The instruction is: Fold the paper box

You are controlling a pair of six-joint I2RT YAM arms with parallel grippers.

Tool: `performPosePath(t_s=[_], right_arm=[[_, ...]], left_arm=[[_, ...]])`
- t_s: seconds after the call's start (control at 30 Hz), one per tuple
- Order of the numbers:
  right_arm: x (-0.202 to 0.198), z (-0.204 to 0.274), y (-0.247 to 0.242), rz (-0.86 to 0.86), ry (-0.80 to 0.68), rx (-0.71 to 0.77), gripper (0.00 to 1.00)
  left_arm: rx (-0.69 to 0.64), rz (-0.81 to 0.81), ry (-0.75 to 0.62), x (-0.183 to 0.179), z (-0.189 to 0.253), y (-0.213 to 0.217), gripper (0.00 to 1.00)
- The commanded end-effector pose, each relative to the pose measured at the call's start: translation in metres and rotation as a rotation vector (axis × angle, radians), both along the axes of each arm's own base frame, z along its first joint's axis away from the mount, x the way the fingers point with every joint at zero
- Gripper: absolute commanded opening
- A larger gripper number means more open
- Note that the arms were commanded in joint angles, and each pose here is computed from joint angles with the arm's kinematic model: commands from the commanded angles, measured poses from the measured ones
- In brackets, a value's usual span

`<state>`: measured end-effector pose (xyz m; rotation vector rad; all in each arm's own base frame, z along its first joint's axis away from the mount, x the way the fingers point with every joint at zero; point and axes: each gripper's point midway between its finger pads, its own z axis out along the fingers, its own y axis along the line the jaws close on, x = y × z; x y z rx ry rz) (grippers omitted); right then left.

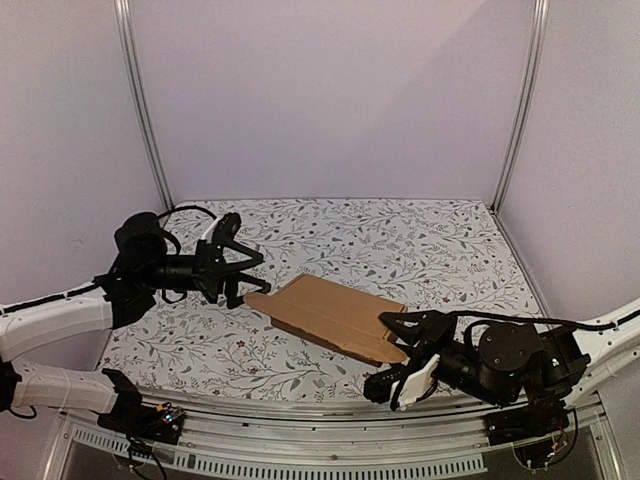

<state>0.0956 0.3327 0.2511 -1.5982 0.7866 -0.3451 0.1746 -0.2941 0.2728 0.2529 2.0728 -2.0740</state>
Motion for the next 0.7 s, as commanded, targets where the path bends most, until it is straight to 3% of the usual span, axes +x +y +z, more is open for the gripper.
performPosePath(t_s=[0.0,0.27,0.67], right_arm=[[0.008,0.001,-0.01,-0.089,0.092,0.068,0.26],[0.028,-0.02,-0.005,-0.181,0.434,0.239,0.25],[0.037,-0.072,0.012,-0.043,1.089,0.29,0.24]], left_arm=[[0.215,0.136,-0.086,0.021,-0.023,0.027,1.0],[0.374,0.234,-0.254,0.022,-0.015,0.056,1.0],[0.547,0.336,-0.35,0.038,-0.047,0.068,0.95]])
